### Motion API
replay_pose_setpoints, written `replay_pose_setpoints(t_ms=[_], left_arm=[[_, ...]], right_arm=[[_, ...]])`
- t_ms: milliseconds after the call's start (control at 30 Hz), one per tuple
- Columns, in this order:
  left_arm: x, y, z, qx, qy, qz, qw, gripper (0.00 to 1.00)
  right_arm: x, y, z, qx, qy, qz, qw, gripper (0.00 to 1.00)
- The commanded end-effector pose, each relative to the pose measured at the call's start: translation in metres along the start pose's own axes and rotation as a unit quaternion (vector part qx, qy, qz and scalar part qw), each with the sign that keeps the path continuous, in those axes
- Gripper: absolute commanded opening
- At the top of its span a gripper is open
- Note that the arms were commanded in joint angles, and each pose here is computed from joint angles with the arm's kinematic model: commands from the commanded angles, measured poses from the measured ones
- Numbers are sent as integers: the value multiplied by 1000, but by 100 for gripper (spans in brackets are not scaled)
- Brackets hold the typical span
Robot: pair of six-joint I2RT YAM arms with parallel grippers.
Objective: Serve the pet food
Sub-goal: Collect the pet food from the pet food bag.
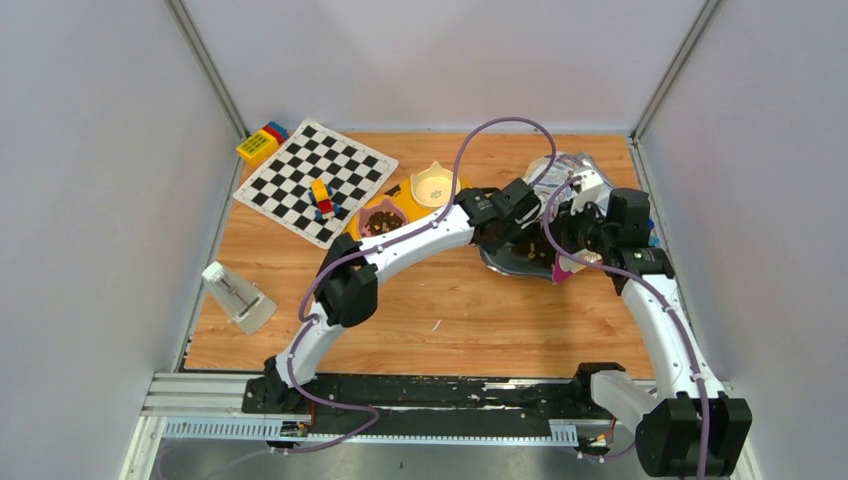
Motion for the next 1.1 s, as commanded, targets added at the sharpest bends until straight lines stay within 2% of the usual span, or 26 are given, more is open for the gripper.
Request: replay_pose_setpoints(t_ms=[0,100,200,300,367,533,633,767,833,933,1067], left_arm=[[6,23,-13,-55,10,96,994,0],[9,28,-13,-62,-4,143,988,0],[11,21,-4,-69,-21,149,986,0],[22,7,-10,-66,2,140,988,0],[22,2,-7,-73,2,126,989,0],[21,-7,18,-92,-49,93,990,0],[30,-10,23,-96,-58,85,990,0],[62,-15,5,-120,-42,32,991,0],[76,-21,0,-147,-38,-31,988,0],[98,-15,-11,-160,-23,-53,985,0],[115,-20,-13,-155,-38,-79,984,0]], right_arm=[[-6,23,27,-7,-64,55,996,0],[-4,24,25,5,-60,60,996,0],[1,24,17,20,-49,64,997,0],[2,24,13,23,-44,64,997,0],[2,24,12,24,-44,64,997,0],[2,24,10,26,-43,64,997,0],[1,24,7,25,-39,61,997,0],[-1,21,3,21,-37,46,998,0],[-2,19,3,22,-38,36,998,0],[-1,17,3,27,-36,30,999,0],[1,15,1,34,-31,30,999,0]])
Point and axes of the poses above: each gripper's point midway between its finger pads, its own x axis out along the fingers, its own y axis along the line the jaws close on, z = x × y, the point moved 1 cm from there along -x, back along the fingers, and after that the axes turned 4 degrees about -x, right-handed, at the moved point
